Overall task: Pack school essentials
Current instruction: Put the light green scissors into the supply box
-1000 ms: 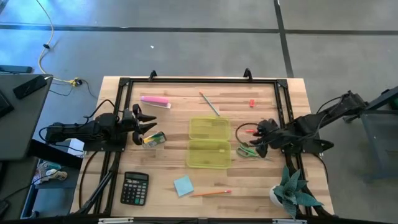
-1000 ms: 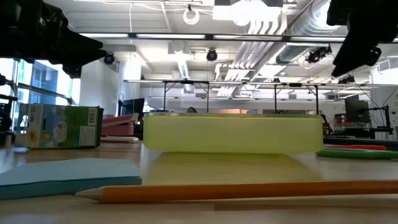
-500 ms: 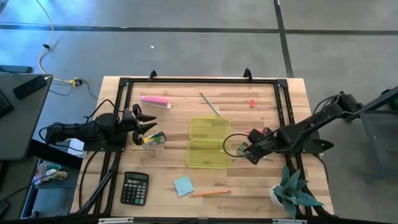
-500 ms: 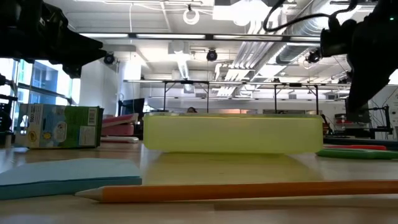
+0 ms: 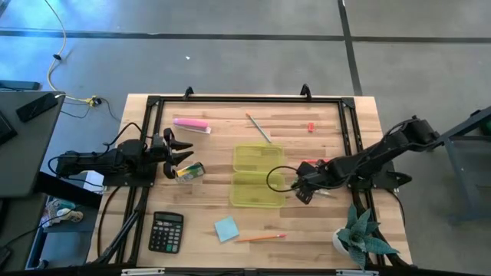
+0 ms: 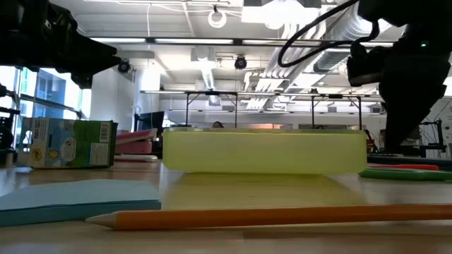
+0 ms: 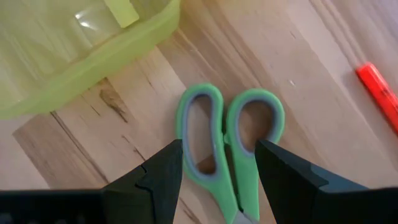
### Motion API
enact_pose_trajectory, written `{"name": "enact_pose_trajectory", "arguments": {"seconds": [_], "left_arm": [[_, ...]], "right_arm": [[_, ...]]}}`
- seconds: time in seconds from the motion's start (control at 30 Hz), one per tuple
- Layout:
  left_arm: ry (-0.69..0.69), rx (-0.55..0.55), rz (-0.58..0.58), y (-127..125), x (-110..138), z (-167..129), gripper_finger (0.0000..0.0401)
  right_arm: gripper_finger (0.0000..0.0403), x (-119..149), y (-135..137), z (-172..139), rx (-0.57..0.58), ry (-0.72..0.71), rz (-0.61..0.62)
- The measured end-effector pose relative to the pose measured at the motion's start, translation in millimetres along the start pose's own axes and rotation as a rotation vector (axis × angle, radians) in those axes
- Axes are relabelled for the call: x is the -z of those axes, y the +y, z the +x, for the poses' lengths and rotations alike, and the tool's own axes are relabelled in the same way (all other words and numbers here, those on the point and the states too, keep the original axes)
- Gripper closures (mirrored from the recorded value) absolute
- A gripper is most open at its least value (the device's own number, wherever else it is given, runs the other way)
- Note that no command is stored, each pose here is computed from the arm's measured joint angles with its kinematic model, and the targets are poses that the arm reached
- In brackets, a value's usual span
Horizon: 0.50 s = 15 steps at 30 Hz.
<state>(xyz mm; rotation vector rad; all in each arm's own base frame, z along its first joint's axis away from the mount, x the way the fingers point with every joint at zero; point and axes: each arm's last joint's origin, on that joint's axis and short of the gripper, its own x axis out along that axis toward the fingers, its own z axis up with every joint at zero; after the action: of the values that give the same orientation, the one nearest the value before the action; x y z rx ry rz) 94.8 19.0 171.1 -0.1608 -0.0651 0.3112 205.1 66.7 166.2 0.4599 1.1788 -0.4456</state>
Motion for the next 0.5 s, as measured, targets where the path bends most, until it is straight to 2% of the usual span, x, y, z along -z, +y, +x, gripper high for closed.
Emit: {"name": "enact_pose_trajectory", "arguments": {"seconds": [0.5], "left_arm": [[0.0, 0.0, -0.001, 0, 0, 0, 0.027]], "right_arm": [[0.0211, -4, 3, 24, 0.019, 0.061, -0.097]]}}
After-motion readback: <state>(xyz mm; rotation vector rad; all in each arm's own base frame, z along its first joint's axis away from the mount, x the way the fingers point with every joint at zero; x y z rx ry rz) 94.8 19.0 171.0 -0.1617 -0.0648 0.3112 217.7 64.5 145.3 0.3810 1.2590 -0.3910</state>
